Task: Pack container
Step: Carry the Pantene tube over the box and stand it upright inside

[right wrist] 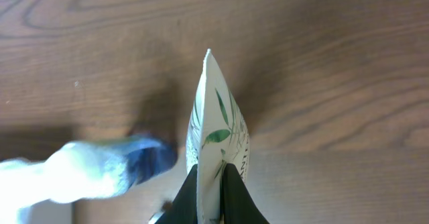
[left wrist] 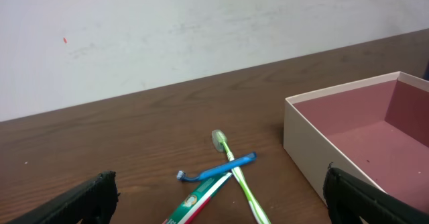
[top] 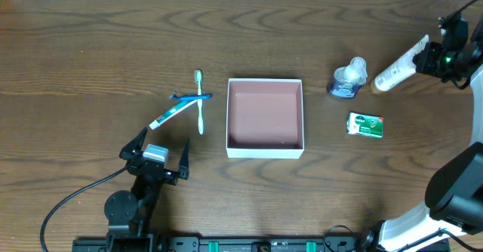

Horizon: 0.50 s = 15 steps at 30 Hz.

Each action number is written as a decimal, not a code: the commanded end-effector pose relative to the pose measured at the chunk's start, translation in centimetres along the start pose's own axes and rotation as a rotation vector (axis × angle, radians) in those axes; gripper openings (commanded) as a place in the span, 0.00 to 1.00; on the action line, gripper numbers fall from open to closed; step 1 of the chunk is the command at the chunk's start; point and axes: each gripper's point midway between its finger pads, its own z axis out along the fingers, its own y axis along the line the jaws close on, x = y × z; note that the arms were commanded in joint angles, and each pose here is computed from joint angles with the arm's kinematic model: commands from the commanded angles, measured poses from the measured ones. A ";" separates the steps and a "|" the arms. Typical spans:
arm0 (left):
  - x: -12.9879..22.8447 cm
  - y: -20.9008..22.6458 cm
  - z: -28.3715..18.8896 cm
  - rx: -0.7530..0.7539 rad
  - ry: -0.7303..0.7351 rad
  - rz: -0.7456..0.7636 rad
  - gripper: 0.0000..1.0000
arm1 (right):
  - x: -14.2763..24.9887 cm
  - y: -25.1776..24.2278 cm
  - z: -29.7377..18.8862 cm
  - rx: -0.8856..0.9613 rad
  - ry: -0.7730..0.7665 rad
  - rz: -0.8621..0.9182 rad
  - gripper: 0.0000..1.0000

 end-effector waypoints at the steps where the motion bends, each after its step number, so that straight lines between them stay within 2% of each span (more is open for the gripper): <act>1: 1.6 -0.1 0.1 0.004 0.045 -0.014 0.98 | -4.9 4.2 -7.5 -0.013 -0.187 -0.084 0.01; 5: 1.6 -0.1 0.1 0.004 0.045 -0.014 0.98 | -6.5 7.8 -15.5 0.037 -0.307 -0.156 0.01; 9: 1.6 -0.1 0.1 0.004 0.045 -0.014 0.98 | -6.1 12.6 -22.7 0.033 -0.427 -0.239 0.01; 15: 1.6 -0.1 0.1 0.004 0.045 -0.014 0.98 | -3.1 21.0 -27.8 -0.102 -0.521 -0.357 0.01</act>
